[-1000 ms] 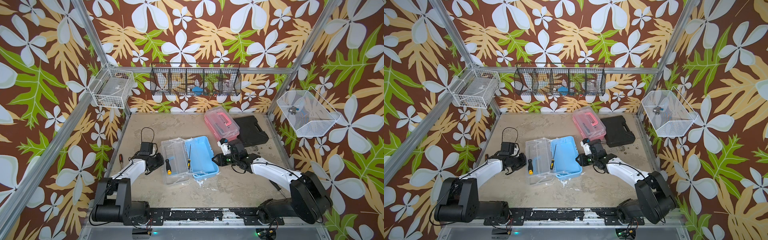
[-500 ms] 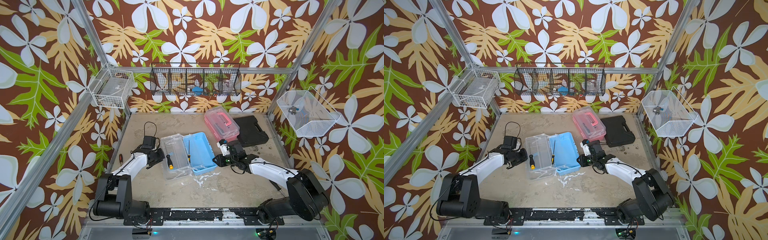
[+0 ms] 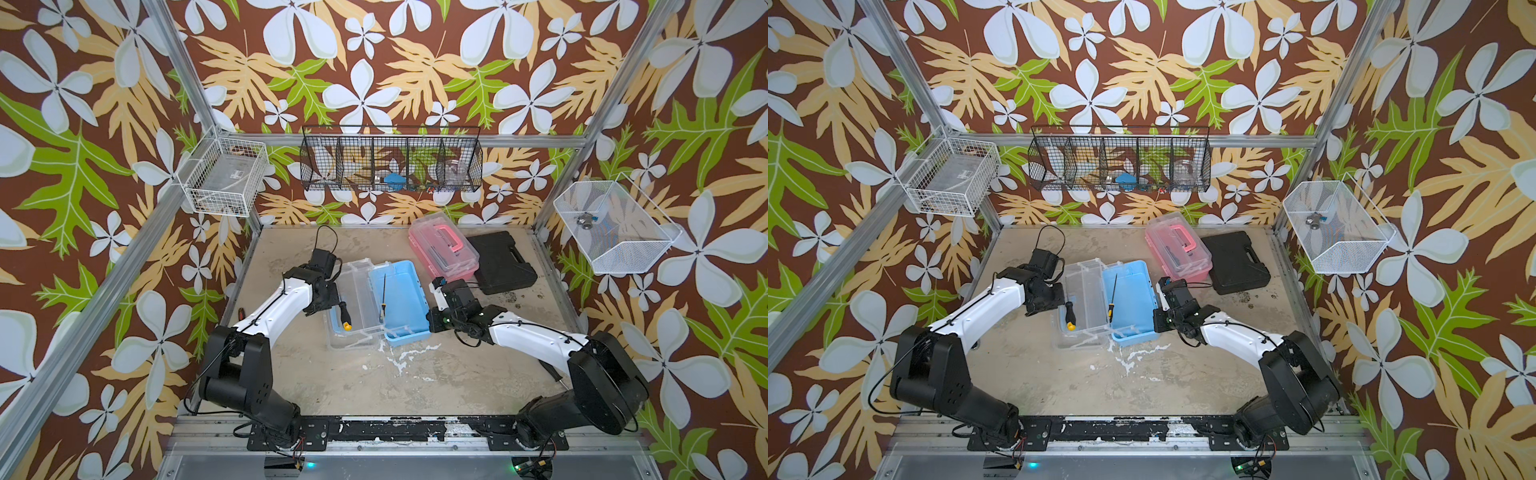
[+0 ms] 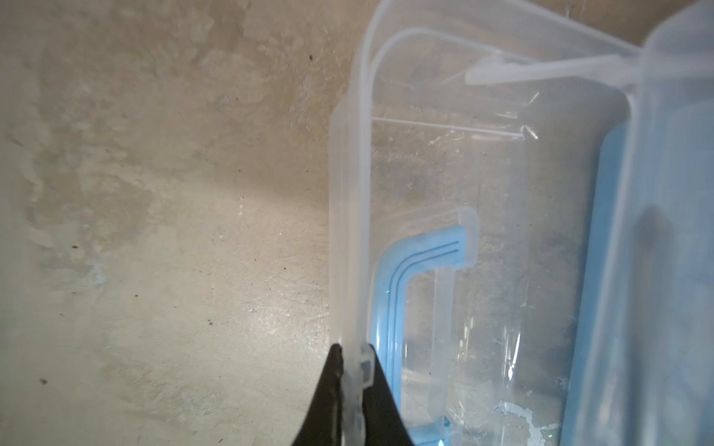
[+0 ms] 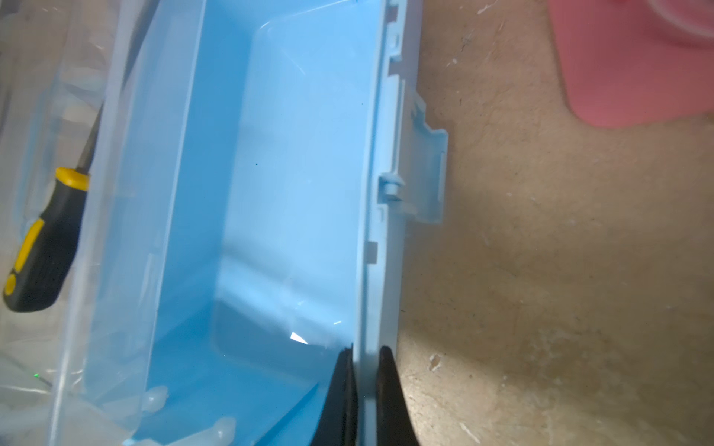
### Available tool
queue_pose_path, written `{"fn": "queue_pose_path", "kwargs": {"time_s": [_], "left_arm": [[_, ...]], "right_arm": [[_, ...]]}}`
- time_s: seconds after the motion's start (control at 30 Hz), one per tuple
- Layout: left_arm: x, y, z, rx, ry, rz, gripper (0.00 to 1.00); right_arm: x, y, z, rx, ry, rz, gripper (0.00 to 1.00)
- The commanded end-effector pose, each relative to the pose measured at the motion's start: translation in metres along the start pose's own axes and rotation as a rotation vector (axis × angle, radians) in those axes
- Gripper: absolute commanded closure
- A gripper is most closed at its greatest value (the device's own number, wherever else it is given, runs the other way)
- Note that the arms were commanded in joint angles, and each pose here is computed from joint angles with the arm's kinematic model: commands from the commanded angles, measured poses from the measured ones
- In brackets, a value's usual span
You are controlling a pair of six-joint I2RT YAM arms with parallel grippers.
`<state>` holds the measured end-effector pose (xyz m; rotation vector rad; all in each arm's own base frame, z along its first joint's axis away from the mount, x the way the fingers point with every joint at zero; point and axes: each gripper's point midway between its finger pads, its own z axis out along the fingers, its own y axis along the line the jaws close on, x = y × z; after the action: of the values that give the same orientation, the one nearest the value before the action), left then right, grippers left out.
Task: Close toolboxes
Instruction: Close the toolbox lid.
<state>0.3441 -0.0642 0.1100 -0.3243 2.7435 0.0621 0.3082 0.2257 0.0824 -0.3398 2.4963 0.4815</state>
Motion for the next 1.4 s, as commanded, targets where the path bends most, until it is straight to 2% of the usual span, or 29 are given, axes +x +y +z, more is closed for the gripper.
{"fn": "queue_pose_path", "kwargs": {"time_s": [0.0,0.13,0.27,0.73,1.07,1.17,1.37], "left_arm": [[-0.007,0.016,-0.014,-0.185,-0.010,0.133,1.00],[-0.025,0.004,-0.034,-0.283,-0.040,0.217,1.00],[-0.037,-0.017,-0.050,-0.311,-0.070,0.280,1.00],[-0.033,-0.114,-0.069,-0.232,-0.111,0.442,1.00],[-0.020,-0.146,-0.067,-0.215,-0.106,0.485,1.00],[-0.018,-0.150,-0.067,-0.219,-0.105,0.492,1.00],[-0.019,-0.157,-0.072,-0.235,-0.113,0.505,1.00]], "right_arm": [[-0.003,-0.007,-0.002,0.085,-0.001,-0.091,1.00],[-0.002,-0.011,-0.002,0.119,0.017,-0.106,1.00],[0.002,-0.012,0.003,0.127,0.041,-0.110,1.00],[0.009,-0.004,0.011,0.067,0.056,-0.115,1.00],[0.012,0.001,0.013,0.028,0.049,-0.102,1.00],[0.012,0.003,0.014,0.015,0.047,-0.100,0.87],[0.015,0.007,0.013,-0.022,0.043,-0.091,0.78]]}}
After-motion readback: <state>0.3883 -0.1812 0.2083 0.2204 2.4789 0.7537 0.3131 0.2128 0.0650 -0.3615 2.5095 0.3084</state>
